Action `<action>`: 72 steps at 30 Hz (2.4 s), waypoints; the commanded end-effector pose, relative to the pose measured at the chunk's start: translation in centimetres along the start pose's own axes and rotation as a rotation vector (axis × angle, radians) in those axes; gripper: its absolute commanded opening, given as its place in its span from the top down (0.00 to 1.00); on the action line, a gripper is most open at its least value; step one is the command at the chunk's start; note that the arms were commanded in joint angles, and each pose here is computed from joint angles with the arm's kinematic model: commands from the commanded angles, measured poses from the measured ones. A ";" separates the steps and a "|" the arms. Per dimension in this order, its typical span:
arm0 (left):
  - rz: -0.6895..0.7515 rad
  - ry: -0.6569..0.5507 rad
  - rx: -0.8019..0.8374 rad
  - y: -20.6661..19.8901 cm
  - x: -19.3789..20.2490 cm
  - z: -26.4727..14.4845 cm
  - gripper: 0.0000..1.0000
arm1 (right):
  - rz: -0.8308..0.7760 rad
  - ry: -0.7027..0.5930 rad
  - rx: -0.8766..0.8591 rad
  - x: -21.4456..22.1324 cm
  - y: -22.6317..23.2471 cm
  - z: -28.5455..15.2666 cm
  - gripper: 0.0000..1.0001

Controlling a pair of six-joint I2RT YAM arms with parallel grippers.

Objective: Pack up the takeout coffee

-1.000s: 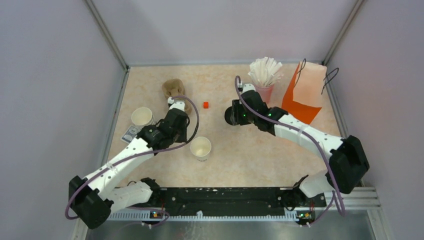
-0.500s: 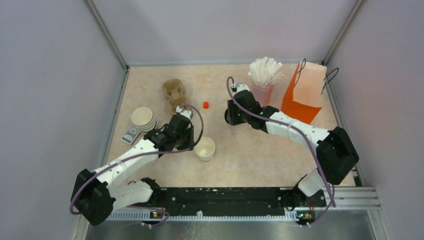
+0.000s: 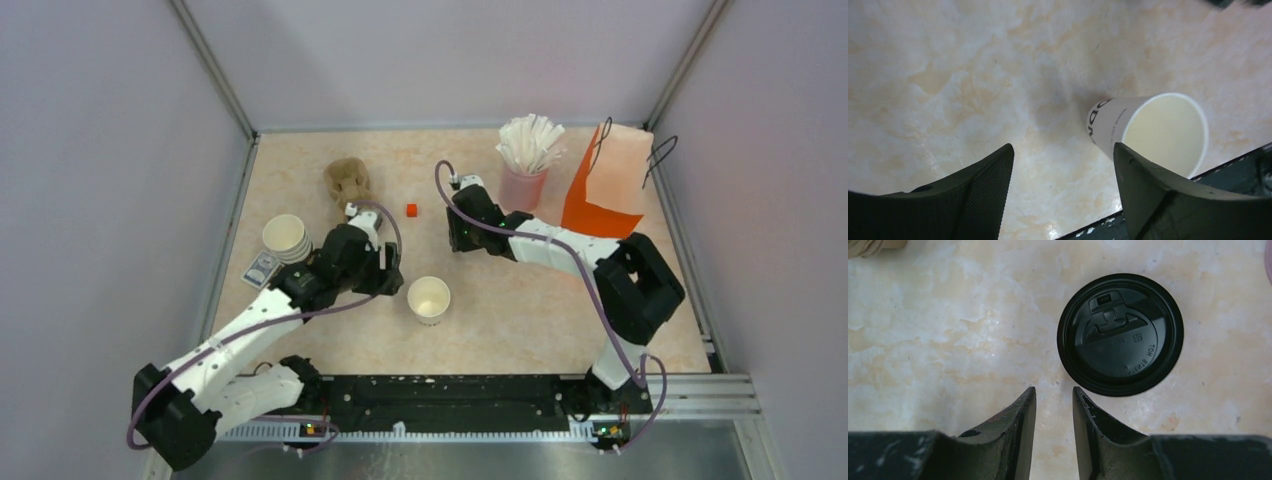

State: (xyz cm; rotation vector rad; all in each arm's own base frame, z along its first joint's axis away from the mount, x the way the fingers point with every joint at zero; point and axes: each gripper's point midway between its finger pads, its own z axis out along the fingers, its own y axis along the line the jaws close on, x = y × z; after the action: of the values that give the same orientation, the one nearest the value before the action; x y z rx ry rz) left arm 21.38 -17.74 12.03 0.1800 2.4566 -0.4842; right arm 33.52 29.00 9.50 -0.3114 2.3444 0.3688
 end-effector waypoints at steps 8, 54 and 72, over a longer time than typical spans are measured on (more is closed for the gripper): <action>0.242 -0.408 -0.017 0.4 -7.9 -8.6 0.01 | -0.029 -0.057 0.059 -3.7 1.2 3.8 0.77; 0.260 -0.474 -0.023 1.3 -7.3 -9.0 0.01 | 0.068 -0.055 0.034 -4.2 0.5 3.4 1.00; 0.263 -0.474 -0.016 1.2 -7.3 -9.0 0.01 | 0.071 -0.073 0.036 -4.7 0.1 2.8 1.00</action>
State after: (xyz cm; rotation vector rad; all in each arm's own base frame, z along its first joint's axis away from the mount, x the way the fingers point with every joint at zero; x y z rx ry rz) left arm 22.21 -13.20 22.09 0.3359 1.9701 -0.3377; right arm 37.82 30.39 7.39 -0.2228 2.3782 0.3048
